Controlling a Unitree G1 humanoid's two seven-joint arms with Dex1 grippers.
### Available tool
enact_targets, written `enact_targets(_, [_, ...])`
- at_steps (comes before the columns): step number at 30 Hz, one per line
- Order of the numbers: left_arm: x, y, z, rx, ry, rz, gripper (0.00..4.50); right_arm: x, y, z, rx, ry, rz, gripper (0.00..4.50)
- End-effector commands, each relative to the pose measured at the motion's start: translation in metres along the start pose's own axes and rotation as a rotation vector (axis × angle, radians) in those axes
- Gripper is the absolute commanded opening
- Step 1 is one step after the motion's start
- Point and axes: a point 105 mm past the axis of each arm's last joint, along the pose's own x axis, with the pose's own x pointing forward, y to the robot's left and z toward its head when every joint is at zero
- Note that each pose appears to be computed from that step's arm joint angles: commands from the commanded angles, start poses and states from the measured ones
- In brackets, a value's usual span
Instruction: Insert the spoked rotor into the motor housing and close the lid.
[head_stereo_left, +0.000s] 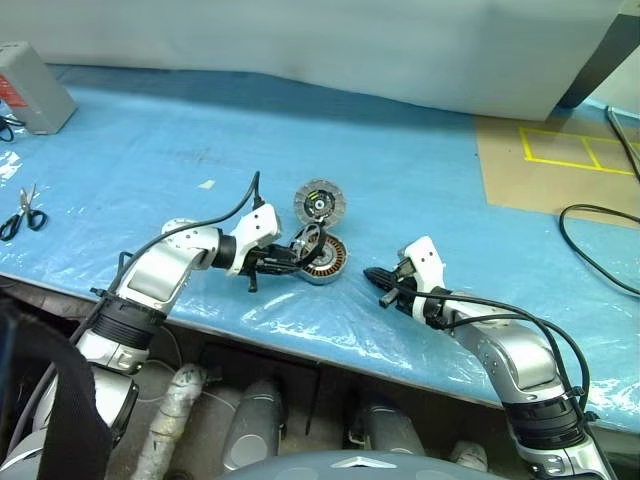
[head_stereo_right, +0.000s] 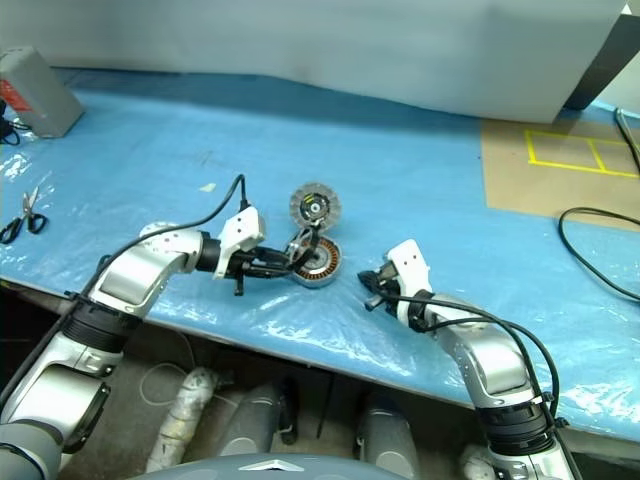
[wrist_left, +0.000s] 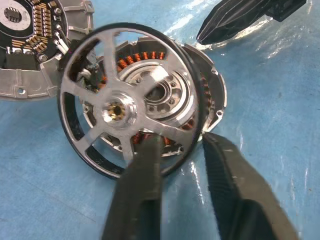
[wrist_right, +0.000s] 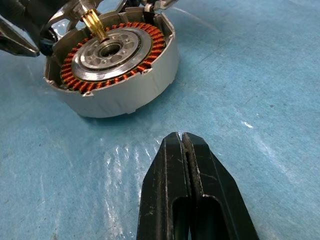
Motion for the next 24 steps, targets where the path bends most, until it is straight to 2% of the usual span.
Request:
enact_targets(1, [-0.004, 0.010, 0.009, 0.031, -0.031, 0.052, 0.54, -0.002, 0.003, 0.011, -0.022, -0.041, 0.001, 0.00])
enact_targets(3, [-0.004, 0.008, 0.011, 0.038, -0.040, 0.039, 0.54, -0.001, 0.003, 0.011, -0.018, -0.040, 0.001, 0.00])
enact_targets(6, [-0.003, 0.005, 0.015, 0.063, -0.064, 0.025, 0.03, -0.001, 0.003, 0.011, -0.016, -0.040, 0.000, 0.00])
enact_targets(19, [-0.008, 0.003, 0.018, 0.097, -0.098, 0.001, 0.03, -0.001, 0.002, 0.008, 0.001, -0.043, -0.010, 0.00])
enact_targets(24, [-0.020, -0.003, 0.015, 0.282, -0.024, -0.080, 0.03, 0.000, 0.001, 0.006, 0.003, -0.039, -0.010, 0.00])
